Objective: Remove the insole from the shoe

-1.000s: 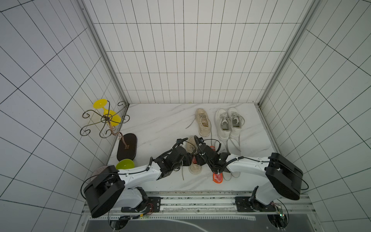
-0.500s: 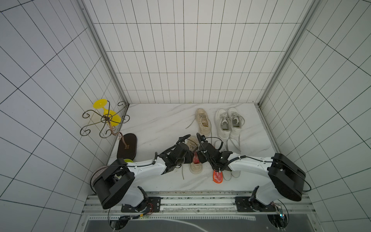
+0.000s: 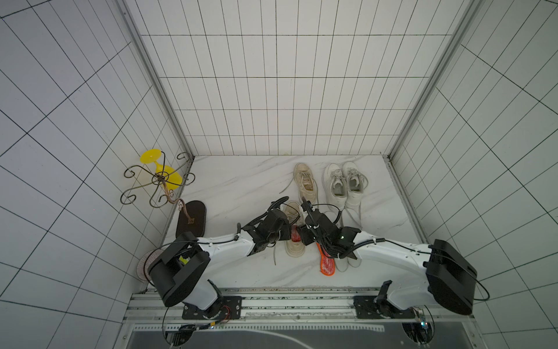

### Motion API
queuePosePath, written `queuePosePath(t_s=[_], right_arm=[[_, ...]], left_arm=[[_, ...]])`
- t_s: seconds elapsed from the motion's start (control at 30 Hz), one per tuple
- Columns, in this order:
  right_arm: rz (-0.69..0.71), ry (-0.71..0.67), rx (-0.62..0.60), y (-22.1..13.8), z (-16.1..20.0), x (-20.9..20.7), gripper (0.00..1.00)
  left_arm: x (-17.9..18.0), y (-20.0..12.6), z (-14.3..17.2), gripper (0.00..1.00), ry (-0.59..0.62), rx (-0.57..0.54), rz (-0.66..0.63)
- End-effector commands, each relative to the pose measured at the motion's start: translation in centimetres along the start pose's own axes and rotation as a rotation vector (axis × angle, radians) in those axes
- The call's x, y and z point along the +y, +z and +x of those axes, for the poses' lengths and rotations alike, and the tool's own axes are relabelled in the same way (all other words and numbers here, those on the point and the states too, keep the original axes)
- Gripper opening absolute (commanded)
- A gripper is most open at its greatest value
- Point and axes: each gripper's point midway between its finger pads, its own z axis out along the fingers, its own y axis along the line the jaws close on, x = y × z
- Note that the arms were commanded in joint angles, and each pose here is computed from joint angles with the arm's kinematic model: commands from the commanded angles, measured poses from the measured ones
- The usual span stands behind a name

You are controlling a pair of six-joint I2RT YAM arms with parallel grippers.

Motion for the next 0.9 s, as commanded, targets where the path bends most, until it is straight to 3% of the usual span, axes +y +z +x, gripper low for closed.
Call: queuePosePath(t_s=[0.0,0.37,0.7,0.87], right_arm=[[-0.117,0.039,0.009,-1.8,-2.2,2.9,0.48],[-0.159,0.078,0.084,0.2,-1.4,4.5,0.36],[-0.084,0.130,0.158,2.6,-0.2,3.0,0.32],[-0.029,0.132,0.196,3.0,1.2,1.8,0.35]], left_arm=[[-1.0,0.3,-1.2,0.23,-0.020,-0.024,0.031],[-1.7,0.3,-1.2,0.23,-0.028,-0.021,0.056],[-1.8,0.3,-0.8,0.22,-0.047,-0.014,0.084],[-1.5,0.2,-0.6,0.20,-0.056,-0.019,0.084]])
